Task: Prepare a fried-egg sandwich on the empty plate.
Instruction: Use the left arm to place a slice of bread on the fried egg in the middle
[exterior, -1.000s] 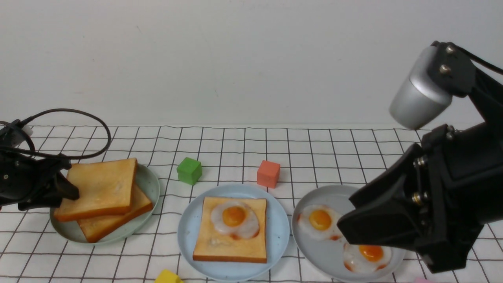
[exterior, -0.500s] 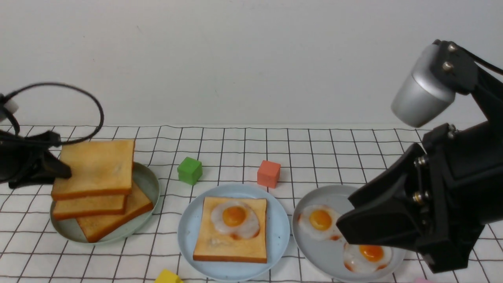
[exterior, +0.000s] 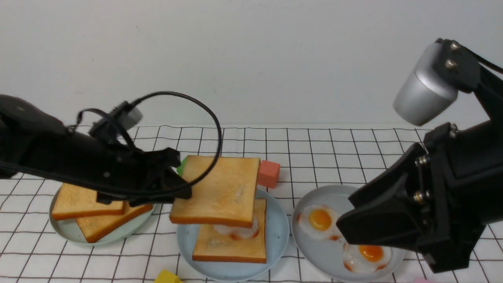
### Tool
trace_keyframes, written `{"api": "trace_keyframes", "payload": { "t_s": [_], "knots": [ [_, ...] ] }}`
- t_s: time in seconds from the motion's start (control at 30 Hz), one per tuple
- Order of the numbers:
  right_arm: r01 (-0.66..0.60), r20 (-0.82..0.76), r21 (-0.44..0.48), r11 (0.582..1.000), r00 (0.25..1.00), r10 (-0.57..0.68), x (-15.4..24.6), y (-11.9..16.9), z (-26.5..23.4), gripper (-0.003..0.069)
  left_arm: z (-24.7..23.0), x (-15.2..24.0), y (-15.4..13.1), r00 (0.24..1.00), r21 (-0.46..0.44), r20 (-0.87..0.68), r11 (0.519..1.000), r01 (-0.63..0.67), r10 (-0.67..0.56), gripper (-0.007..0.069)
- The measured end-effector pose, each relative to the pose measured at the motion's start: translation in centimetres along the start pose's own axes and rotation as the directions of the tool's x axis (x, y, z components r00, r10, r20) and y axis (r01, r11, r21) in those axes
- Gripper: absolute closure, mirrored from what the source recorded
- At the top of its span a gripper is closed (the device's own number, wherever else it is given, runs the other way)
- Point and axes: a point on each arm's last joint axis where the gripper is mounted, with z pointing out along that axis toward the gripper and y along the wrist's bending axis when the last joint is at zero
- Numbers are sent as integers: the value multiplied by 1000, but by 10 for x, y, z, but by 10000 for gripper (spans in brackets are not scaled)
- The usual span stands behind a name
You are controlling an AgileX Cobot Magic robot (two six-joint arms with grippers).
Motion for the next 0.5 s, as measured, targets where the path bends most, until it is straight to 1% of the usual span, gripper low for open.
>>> {"api": "trace_keyframes", "payload": {
  "t_s": [0.17, 0.37, 0.5],
  "knots": [
    [-13, 2, 1, 1000, 1000, 13, 0, 0, 0, 326, 31, 7, -1, 999, -25, -31, 1000, 7, -8, 493],
    [-17, 3, -2, 1000, 1000, 17, 0, 0, 0, 326, 56, 11, 15, 997, -80, -58, 996, 37, -42, 493],
    [-25, 8, -10, 1000, 1000, 25, -1, 1, 0, 326, 64, 12, 22, 996, -98, -66, 994, 51, -58, 493]
  ]
}}
